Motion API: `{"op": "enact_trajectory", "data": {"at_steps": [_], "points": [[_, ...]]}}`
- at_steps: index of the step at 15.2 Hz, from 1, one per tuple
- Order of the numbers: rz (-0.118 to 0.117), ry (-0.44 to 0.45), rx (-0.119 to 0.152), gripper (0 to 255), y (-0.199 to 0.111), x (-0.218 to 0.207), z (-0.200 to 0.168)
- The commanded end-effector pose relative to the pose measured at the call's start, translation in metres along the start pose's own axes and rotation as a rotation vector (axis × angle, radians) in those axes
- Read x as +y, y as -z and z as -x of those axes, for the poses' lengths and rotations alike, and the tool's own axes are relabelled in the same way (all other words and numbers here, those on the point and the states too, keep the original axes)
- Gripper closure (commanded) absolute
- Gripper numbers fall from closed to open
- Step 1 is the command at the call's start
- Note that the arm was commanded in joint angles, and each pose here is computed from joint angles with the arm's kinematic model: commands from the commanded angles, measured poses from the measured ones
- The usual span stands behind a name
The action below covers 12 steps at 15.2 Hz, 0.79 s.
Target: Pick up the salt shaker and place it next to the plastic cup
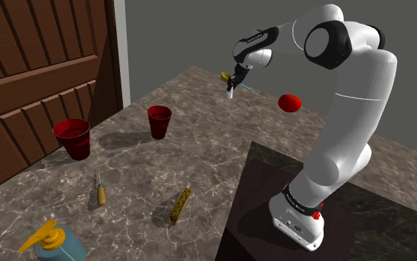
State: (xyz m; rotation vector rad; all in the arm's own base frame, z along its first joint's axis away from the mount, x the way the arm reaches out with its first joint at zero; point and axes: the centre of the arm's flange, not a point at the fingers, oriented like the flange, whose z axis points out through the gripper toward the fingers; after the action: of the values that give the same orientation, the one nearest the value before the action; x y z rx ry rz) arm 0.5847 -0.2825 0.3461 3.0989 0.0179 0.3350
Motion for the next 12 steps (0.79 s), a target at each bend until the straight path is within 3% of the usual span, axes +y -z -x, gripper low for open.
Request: {"op": "enact_trajectory", "data": {"at_steps": [1, 12], "points": [[0.000, 0.000, 0.000, 255, 0.010, 0.000, -0.003], [0.000, 0.000, 0.000, 255, 0.067, 0.002, -0.015]]}}
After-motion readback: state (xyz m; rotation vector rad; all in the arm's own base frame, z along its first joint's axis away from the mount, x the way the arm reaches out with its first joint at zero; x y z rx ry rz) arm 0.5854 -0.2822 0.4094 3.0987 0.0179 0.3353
